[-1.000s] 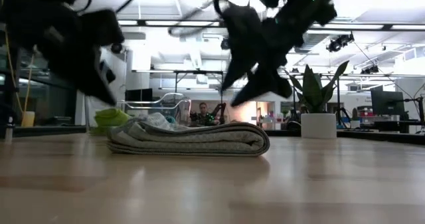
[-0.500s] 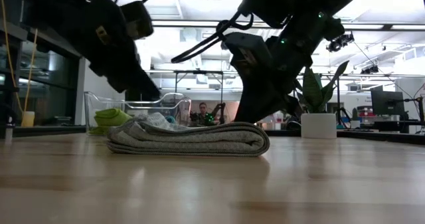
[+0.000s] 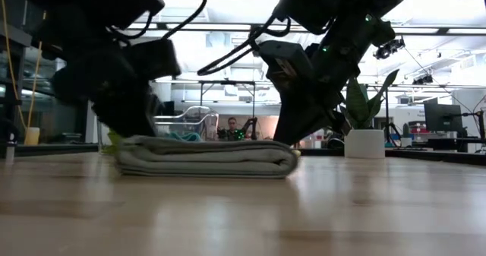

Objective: Fold microfiber towels
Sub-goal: Fold the gray towel, then put the gray towel into the transparent bin

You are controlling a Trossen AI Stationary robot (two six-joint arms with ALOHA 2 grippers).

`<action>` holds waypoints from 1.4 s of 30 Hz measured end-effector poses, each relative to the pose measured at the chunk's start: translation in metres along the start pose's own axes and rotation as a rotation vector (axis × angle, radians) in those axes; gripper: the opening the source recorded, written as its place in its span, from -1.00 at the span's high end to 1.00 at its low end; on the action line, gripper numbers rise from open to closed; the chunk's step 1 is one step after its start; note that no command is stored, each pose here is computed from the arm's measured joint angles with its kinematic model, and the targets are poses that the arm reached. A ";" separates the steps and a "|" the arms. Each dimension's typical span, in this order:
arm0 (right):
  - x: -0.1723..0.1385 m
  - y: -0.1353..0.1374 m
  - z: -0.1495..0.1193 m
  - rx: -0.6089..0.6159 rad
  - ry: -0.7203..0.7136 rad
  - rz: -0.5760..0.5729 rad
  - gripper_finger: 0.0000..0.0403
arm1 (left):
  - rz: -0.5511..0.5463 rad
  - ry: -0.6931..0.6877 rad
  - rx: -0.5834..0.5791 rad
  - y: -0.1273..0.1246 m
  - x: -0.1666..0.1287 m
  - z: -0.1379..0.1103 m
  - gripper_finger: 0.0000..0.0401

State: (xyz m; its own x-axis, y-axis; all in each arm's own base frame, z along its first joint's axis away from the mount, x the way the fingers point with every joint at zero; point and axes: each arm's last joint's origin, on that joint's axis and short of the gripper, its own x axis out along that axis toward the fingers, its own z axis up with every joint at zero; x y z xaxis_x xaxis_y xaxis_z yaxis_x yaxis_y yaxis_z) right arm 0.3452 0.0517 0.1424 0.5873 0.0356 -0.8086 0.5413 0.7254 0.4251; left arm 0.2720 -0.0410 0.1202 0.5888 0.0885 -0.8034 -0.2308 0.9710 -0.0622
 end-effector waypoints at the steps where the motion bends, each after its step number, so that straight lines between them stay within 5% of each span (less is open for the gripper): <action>1: 0.000 0.000 0.000 0.002 -0.003 -0.002 1.00 | 0.008 0.020 0.006 0.000 -0.002 -0.002 1.00; 17: -0.016 -0.005 0.002 -0.025 0.010 -0.074 1.00 | 0.059 -0.004 0.067 0.011 -0.059 0.005 1.00; 22: -0.023 -0.010 -0.001 -0.030 0.044 -0.128 1.00 | 0.080 -0.093 0.030 0.016 -0.069 0.002 1.00; 27: -0.027 -0.015 -0.008 -0.026 0.164 -0.153 0.95 | 0.067 -0.043 -0.072 0.022 -0.059 -0.021 1.00; 32: -0.031 -0.023 -0.019 -0.064 0.324 -0.197 0.70 | -0.121 -0.073 -0.180 0.022 -0.072 -0.033 1.00; 36: -0.032 -0.026 -0.028 -0.033 0.339 -0.182 0.38 | -0.168 -0.141 -0.264 0.028 -0.090 -0.045 1.00; 42: -0.026 -0.029 -0.038 0.223 0.119 0.084 -0.03 | -0.208 -0.289 -0.384 0.038 -0.116 -0.054 1.00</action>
State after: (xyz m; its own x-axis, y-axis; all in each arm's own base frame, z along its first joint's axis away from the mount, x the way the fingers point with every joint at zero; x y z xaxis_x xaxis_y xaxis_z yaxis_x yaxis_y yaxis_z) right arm 0.2911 0.0556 0.1357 0.5680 0.1796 -0.8032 0.6205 0.5476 0.5613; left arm 0.1531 -0.0263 0.1787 0.8294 0.0130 -0.5584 -0.3218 0.8282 -0.4588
